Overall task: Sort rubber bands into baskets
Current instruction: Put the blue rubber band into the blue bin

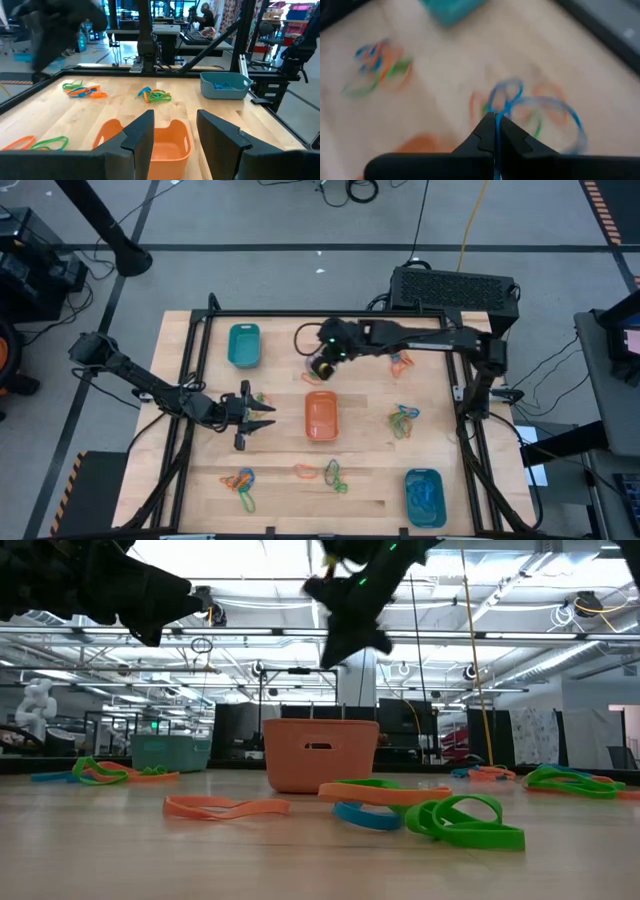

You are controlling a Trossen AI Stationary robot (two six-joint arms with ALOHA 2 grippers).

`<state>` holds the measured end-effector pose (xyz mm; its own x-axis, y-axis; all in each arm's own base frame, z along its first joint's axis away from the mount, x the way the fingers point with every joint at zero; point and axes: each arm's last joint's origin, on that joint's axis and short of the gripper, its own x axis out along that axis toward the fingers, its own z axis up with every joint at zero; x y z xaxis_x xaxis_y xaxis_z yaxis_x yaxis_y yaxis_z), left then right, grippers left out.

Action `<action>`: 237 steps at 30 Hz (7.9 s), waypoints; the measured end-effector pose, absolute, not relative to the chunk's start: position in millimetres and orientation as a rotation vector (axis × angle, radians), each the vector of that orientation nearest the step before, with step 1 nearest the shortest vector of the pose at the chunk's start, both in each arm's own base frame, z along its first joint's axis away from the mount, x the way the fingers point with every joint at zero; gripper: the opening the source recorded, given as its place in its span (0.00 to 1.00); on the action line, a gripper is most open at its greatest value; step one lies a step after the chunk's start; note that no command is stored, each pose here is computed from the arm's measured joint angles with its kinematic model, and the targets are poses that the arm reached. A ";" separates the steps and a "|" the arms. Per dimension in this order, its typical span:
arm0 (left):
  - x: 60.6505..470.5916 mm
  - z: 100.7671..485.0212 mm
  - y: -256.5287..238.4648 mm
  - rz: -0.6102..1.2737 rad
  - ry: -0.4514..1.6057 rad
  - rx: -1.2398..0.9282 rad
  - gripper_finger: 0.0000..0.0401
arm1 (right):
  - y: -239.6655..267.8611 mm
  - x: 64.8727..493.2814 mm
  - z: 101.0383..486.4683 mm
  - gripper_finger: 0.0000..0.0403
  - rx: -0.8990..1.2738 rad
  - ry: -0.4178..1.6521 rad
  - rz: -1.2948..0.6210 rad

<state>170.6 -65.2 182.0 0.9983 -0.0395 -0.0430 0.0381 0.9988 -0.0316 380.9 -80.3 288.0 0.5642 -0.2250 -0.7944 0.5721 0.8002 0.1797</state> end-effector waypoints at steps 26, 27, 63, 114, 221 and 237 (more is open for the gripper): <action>254.2 226.5 -141.6 -0.165 0.424 0.045 0.39 | 230.7 238.2 294.8 0.00 0.534 1.147 -0.432; 256.1 229.4 -146.3 -0.175 0.425 0.047 0.39 | 238.6 235.1 288.9 0.00 0.529 1.158 -0.441; 236.5 222.0 -173.9 -0.233 0.563 0.109 0.39 | 290.3 202.0 217.9 0.15 0.424 1.461 -0.679; 208.8 212.0 -150.1 -0.041 0.639 0.158 0.39 | 38.3 192.0 164.9 0.42 0.407 1.535 -0.755; 142.6 180.1 -88.7 0.314 1.000 -0.425 0.39 | 256.8 186.6 204.0 0.04 0.704 1.463 -0.531; 136.5 164.4 -76.0 0.562 1.142 -0.422 0.39 | 252.9 182.1 206.4 0.34 0.638 1.529 -0.510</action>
